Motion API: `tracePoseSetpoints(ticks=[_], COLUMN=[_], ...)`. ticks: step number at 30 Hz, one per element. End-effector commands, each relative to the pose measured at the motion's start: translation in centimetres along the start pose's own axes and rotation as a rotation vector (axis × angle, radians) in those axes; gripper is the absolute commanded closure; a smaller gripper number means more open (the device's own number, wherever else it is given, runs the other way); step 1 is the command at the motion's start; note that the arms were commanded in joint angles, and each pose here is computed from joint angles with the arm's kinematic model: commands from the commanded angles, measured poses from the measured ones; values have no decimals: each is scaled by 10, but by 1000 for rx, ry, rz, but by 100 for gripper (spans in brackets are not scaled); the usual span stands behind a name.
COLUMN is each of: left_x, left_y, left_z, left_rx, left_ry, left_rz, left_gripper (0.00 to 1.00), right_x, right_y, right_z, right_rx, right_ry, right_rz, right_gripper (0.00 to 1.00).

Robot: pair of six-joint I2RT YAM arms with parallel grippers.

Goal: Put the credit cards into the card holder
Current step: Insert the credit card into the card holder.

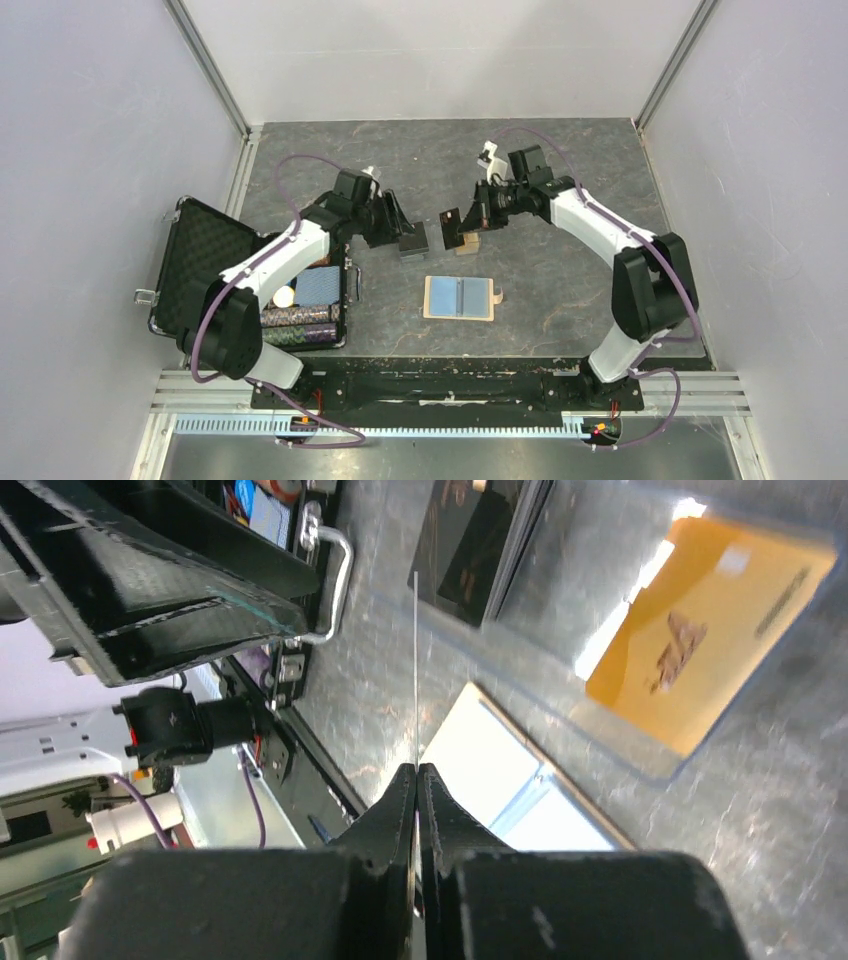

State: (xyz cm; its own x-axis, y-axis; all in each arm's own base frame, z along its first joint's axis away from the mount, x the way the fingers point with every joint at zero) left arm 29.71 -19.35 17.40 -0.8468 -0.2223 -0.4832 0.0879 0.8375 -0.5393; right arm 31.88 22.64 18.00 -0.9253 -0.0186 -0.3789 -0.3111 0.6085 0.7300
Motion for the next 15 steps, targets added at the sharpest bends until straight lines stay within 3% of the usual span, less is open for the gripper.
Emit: tracePoseSetpoints(ticks=[1, 8, 15], left_x=[29, 97, 131], left_y=[-26, -20, 3], left_z=[1, 13, 24], left_rx=[75, -21, -118], left_ry=[36, 144, 206], left_rz=[-11, -9, -53], left_gripper=[44, 54, 61], right_x=[20, 66, 112], right_y=[10, -1, -21], right_z=[-20, -33, -36], right_rx=[-63, -75, -86], right_ry=[-34, -18, -14], right_rz=[-39, 30, 120], right_gripper=[100, 100, 100])
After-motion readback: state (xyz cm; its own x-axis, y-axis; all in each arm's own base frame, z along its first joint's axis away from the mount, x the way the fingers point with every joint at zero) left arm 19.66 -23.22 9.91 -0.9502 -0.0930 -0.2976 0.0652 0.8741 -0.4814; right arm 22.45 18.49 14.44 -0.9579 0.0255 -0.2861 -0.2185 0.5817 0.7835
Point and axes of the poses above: each gripper's point midway between its finger pads, its own z axis out along the fingers, its own y axis along the line the jaws close on, x = y × z, the point moved 5 cm from there along -z, back along the fingers, and after that the axes turned 5 degrees about z, right-handed, at the moved point
